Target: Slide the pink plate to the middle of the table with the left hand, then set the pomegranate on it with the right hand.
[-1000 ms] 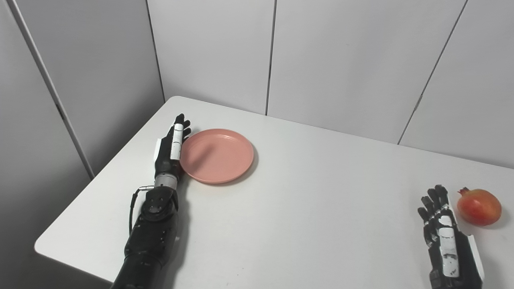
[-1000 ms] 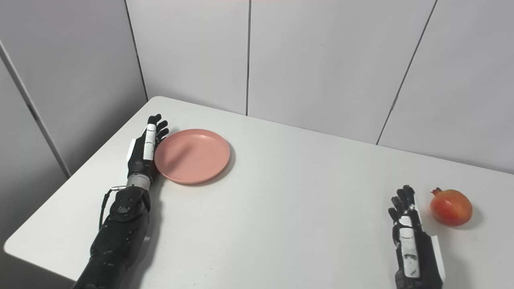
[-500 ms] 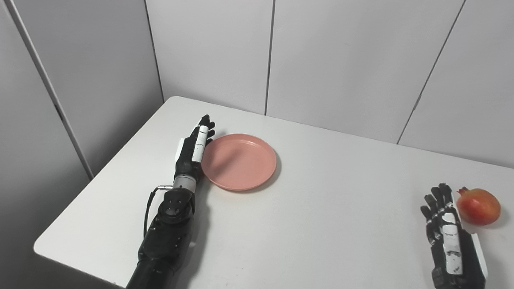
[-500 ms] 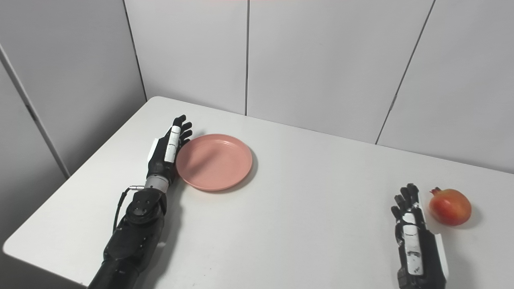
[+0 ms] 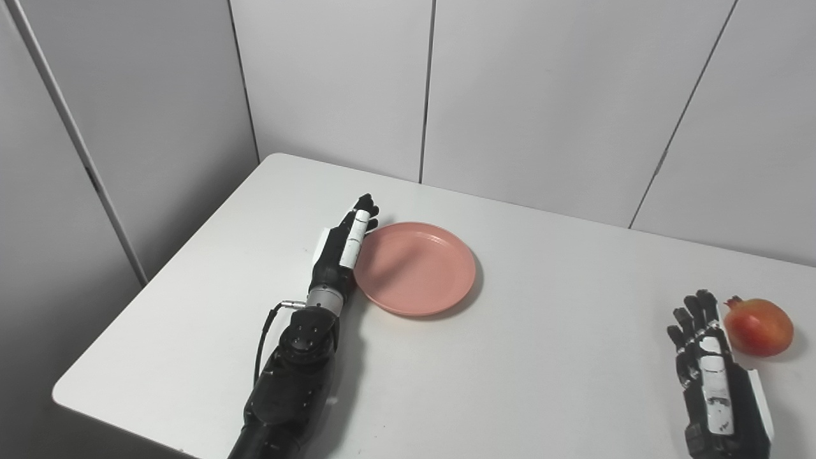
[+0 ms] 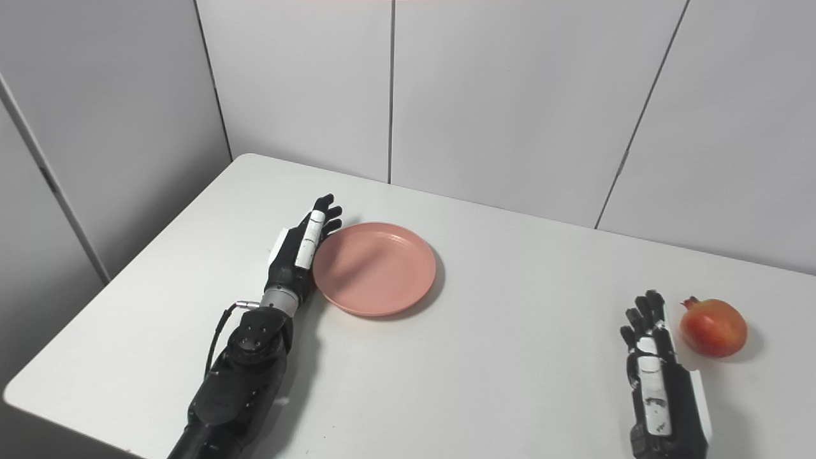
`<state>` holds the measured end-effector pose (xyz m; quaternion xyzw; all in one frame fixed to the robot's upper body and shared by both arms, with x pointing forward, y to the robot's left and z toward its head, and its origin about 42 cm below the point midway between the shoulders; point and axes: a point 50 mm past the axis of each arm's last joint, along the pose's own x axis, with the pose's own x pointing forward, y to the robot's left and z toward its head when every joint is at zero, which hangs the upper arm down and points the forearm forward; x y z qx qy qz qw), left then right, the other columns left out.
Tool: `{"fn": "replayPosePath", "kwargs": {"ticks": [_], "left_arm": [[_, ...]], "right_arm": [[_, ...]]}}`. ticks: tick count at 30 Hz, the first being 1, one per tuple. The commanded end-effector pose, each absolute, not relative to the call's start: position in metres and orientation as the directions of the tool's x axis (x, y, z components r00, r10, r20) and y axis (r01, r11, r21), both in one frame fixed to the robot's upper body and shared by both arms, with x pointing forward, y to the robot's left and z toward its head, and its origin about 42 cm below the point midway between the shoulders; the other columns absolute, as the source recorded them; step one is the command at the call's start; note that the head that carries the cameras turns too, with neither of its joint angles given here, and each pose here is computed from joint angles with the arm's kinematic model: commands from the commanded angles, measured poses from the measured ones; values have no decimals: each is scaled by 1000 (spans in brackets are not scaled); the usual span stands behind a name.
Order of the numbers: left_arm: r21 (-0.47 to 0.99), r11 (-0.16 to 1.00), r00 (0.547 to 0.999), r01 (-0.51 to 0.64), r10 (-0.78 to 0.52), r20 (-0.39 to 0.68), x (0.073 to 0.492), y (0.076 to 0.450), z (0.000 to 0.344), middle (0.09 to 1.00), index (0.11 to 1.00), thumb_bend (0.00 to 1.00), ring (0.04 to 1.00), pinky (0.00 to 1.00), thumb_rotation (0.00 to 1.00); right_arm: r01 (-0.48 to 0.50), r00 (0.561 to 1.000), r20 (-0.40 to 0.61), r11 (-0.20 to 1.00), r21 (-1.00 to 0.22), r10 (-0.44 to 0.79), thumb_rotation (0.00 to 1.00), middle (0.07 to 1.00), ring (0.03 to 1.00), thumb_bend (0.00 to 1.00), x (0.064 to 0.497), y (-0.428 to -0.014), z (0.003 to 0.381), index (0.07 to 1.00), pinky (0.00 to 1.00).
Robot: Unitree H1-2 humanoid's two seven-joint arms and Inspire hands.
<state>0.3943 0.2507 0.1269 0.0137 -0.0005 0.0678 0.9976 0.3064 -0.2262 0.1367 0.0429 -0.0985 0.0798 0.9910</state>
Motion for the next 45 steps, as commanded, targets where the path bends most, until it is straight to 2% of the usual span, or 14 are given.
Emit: {"fn": "replayPosePath", "kwargs": {"ticks": [1, 15, 30, 42, 45], "left_arm": [[46, 993, 993, -109, 107, 58, 402, 243, 146, 907, 908, 767, 904, 899, 1000], [83, 995, 998, -49, 46, 36, 403, 218, 141, 932, 925, 731, 932, 942, 1000], [94, 995, 998, 43, -47, 36, 395, 180, 139, 973, 972, 701, 960, 940, 1000], [80, 992, 995, 97, -98, 9, 386, 178, 144, 975, 975, 726, 963, 948, 1000], [57, 992, 993, 116, -115, -4, 382, 177, 146, 980, 980, 735, 973, 963, 1000]], "right_arm": [[-177, 948, 280, 981, 75, 149, 873, 1000, 1000, 568, 315, -224, 157, 1000, 1000], [-177, 946, 288, 982, 66, 151, 880, 1000, 1000, 577, 315, -224, 160, 1000, 1000], [-175, 947, 283, 983, 58, 152, 863, 1000, 1000, 612, 316, -218, 161, 1000, 1000], [-172, 947, 281, 985, 36, 155, 855, 1000, 1000, 682, 319, -205, 165, 1000, 1000], [-164, 946, 287, 986, 27, 150, 857, 1000, 1000, 658, 318, -203, 166, 1000, 1000]]}}
